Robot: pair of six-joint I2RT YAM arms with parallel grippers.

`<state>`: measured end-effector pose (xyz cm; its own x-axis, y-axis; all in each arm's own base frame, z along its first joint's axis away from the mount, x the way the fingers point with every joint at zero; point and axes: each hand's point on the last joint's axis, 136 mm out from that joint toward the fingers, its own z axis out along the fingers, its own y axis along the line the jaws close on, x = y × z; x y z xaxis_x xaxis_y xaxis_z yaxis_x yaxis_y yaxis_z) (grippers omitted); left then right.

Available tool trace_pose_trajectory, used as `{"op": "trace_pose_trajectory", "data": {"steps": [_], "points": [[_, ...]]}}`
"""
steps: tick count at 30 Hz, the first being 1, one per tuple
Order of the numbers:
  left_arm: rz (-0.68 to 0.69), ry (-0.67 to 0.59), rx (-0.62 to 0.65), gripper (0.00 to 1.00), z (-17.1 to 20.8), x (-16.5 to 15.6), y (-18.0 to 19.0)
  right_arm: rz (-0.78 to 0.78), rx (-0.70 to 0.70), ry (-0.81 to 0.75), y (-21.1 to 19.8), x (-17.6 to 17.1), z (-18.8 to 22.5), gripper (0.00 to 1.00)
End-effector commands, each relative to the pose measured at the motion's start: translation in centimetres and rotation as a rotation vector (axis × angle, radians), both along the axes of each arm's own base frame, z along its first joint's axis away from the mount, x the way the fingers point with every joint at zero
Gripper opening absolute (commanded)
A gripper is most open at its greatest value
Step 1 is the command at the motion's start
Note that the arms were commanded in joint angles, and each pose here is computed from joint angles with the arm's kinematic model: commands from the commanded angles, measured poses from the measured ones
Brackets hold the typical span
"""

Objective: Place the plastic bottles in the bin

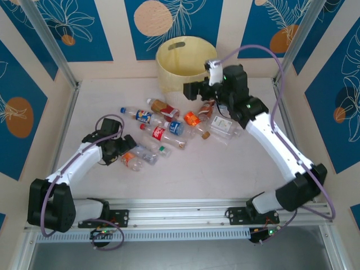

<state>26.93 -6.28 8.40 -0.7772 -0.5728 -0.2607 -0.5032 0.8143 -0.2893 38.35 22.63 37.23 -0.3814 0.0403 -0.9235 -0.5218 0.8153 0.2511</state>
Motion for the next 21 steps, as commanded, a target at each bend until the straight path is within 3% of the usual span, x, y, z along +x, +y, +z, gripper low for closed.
{"op": "trace_pose_trajectory", "data": {"steps": [1, 12, 18, 21], "points": [[0.102, 0.025, -0.019, 1.0, -1.0, -1.6, 0.5, -0.12, 0.086, -0.103, -2.7, -0.9, 1.9, 1.0], [0.033, 0.009, -0.223, 0.89, -3.7, -1.5, -3.2, -0.207, 0.115, -0.117, -6.8, -3.8, -0.3, 1.0], [0.016, 0.019, -0.226, 0.83, -5.4, -1.2, -3.6, -0.213, 0.117, -0.091, -7.0, -4.0, -0.7, 1.0], [-0.002, 0.015, -0.226, 0.73, -6.0, -0.9, -3.8, -0.215, 0.116, -0.083, -7.0, -4.1, -0.9, 1.0]]}}
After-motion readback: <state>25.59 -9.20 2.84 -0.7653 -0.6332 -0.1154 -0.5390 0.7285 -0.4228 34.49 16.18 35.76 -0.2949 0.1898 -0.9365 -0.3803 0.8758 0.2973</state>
